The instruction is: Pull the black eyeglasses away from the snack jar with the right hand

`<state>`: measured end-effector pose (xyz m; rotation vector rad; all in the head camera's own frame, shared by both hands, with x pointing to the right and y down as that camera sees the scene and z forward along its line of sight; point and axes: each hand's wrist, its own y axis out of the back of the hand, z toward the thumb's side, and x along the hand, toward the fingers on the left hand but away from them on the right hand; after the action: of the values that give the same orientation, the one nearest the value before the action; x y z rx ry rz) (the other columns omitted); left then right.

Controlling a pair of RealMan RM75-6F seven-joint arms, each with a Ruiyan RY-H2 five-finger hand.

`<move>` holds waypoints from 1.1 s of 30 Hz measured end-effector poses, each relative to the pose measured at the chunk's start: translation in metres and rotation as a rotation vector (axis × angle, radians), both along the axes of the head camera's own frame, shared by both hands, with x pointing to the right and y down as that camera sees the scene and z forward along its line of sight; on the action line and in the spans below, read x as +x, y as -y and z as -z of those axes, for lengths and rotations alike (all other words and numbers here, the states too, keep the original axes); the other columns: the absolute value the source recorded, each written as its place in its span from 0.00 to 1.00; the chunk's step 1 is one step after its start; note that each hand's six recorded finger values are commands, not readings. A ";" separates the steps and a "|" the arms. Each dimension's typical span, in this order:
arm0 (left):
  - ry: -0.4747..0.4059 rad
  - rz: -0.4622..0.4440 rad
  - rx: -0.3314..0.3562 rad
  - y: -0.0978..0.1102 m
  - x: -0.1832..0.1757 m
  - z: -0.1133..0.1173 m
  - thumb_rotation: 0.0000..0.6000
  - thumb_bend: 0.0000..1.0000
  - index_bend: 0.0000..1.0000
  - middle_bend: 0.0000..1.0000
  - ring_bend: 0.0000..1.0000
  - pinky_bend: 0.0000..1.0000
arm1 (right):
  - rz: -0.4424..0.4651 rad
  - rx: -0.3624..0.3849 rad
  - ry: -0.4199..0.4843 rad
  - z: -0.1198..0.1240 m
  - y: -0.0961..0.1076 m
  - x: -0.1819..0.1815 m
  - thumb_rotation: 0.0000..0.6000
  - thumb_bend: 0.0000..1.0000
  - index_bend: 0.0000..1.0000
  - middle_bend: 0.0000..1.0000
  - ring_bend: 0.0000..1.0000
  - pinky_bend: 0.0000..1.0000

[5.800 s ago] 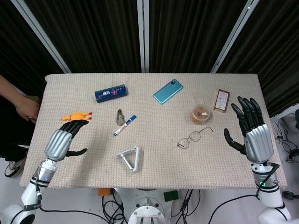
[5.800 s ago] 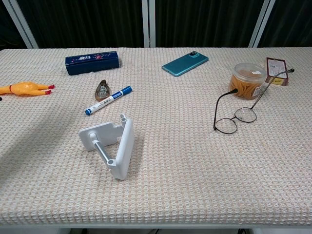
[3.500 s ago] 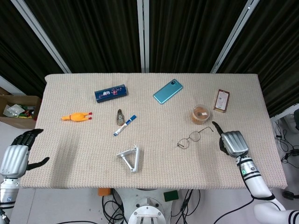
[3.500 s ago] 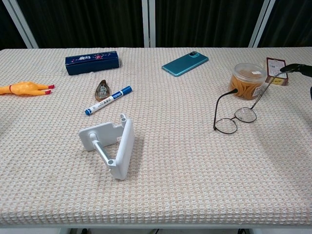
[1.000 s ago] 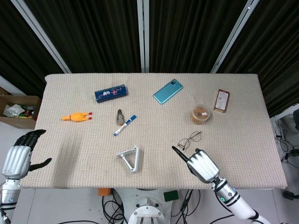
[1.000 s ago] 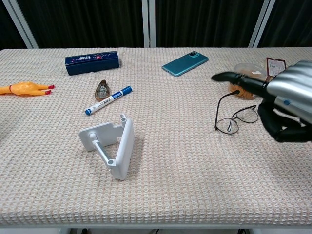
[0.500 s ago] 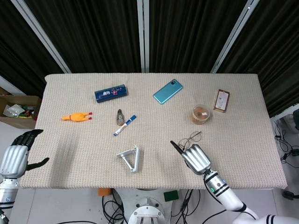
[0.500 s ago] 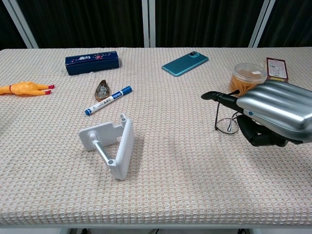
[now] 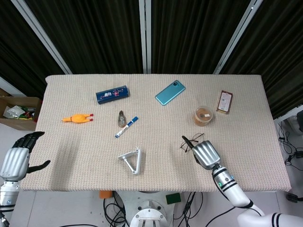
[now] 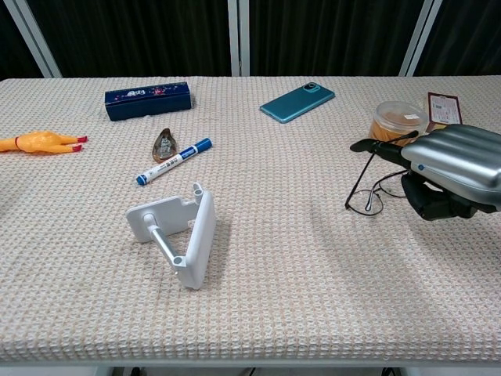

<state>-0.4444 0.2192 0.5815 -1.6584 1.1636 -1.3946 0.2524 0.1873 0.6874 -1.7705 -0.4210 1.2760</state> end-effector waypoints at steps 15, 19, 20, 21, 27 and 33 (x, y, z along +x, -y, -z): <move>-0.024 0.010 -0.023 0.000 -0.001 -0.008 1.00 0.00 0.16 0.17 0.16 0.23 | -0.067 -0.066 -0.050 -0.029 0.002 0.029 1.00 0.90 0.00 0.96 0.90 0.75; -0.028 0.012 -0.026 0.001 -0.002 -0.008 1.00 0.00 0.16 0.17 0.16 0.23 | -0.076 -0.084 -0.062 -0.035 0.001 0.033 1.00 0.90 0.00 0.96 0.90 0.75; -0.028 0.012 -0.026 0.001 -0.002 -0.008 1.00 0.00 0.16 0.17 0.16 0.23 | -0.078 -0.086 -0.062 -0.036 0.001 0.033 1.00 0.90 0.00 0.96 0.90 0.75; -0.028 0.012 -0.026 0.001 -0.002 -0.008 1.00 0.00 0.16 0.17 0.16 0.23 | -0.081 -0.087 -0.060 -0.036 0.001 0.034 1.00 0.90 0.00 0.96 0.90 0.75; -0.027 0.007 -0.018 0.001 0.000 -0.007 1.00 0.00 0.16 0.17 0.16 0.23 | -0.098 -0.063 -0.040 -0.029 -0.001 0.035 1.00 0.90 0.00 0.96 0.90 0.75; -0.029 0.000 -0.022 0.000 0.002 -0.008 1.00 0.00 0.16 0.17 0.16 0.23 | -0.138 -0.057 -0.031 -0.026 -0.023 0.050 1.00 0.90 0.00 0.96 0.90 0.75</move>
<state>-0.4425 0.2189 0.5890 -1.6990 1.1688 -1.3923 0.3020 0.2103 0.7134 -1.7920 -0.5008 1.4228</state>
